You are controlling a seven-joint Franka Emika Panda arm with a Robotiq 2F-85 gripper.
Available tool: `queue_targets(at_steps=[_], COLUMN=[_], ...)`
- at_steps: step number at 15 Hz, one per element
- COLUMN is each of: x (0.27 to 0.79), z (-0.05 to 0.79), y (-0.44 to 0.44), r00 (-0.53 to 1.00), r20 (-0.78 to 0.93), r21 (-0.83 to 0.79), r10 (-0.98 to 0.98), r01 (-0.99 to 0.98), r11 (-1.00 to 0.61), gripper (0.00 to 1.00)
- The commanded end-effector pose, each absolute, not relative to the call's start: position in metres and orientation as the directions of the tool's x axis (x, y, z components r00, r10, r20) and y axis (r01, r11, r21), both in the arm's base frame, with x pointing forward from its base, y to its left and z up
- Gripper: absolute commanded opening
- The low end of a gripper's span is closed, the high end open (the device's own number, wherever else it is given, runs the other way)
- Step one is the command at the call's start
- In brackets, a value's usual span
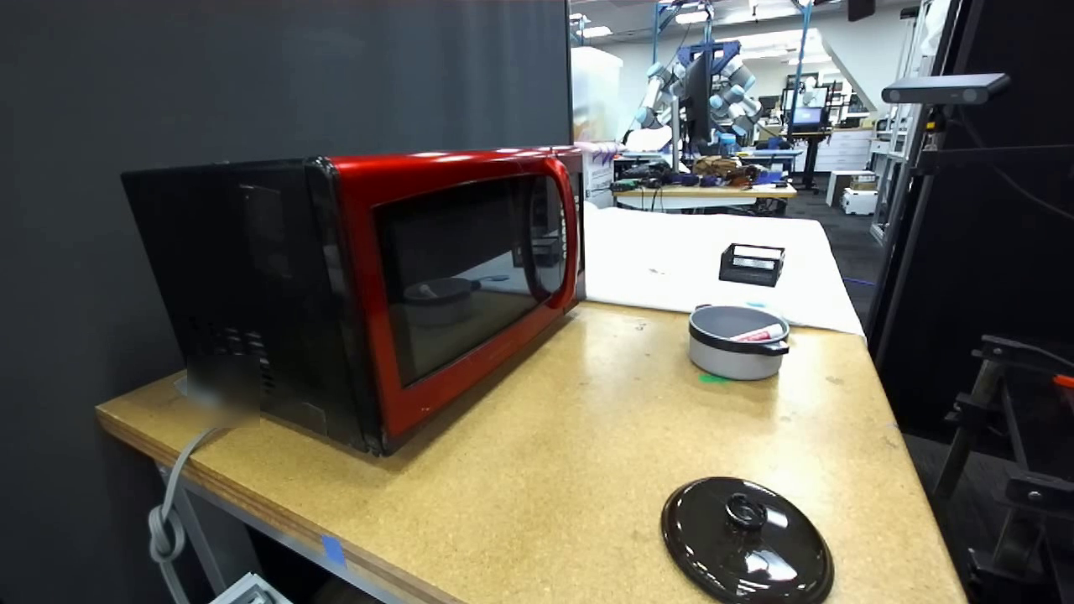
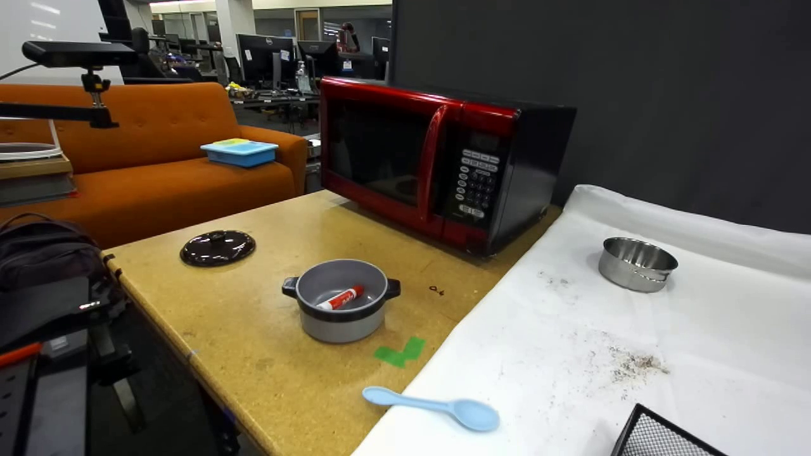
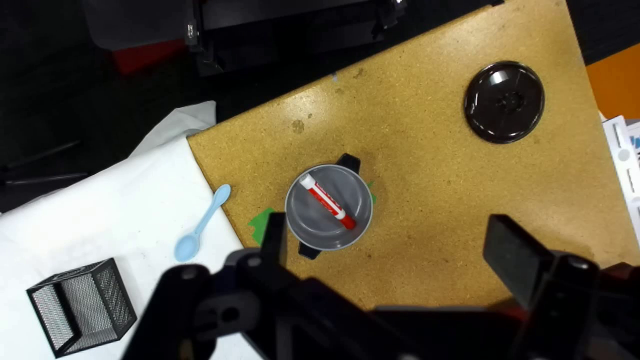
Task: Pick the marker from the bowl and put it on the table, then open the microwave and pick the black object and put it in
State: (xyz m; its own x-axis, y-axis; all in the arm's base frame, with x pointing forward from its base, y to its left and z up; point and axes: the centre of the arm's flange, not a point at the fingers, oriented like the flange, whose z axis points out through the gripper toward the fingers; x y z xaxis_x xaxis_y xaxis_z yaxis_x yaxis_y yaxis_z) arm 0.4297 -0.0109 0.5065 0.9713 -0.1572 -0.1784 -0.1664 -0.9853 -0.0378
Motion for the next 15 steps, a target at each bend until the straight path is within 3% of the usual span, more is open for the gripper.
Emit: queue_targets(at_steps=[1, 15], x=[0.4297, 0.4352], z=[0.5065, 0.4974], y=[-0.0109, -0.0107], r00=[0.971, 0.973], r20=[-0.178, -0.190], r21=[-0.038, -0.034], r10=[-0.157, -0.129], r01=[-0.166, -0.138], r11=[-0.985, -0.990], gripper=[1.00, 1.00])
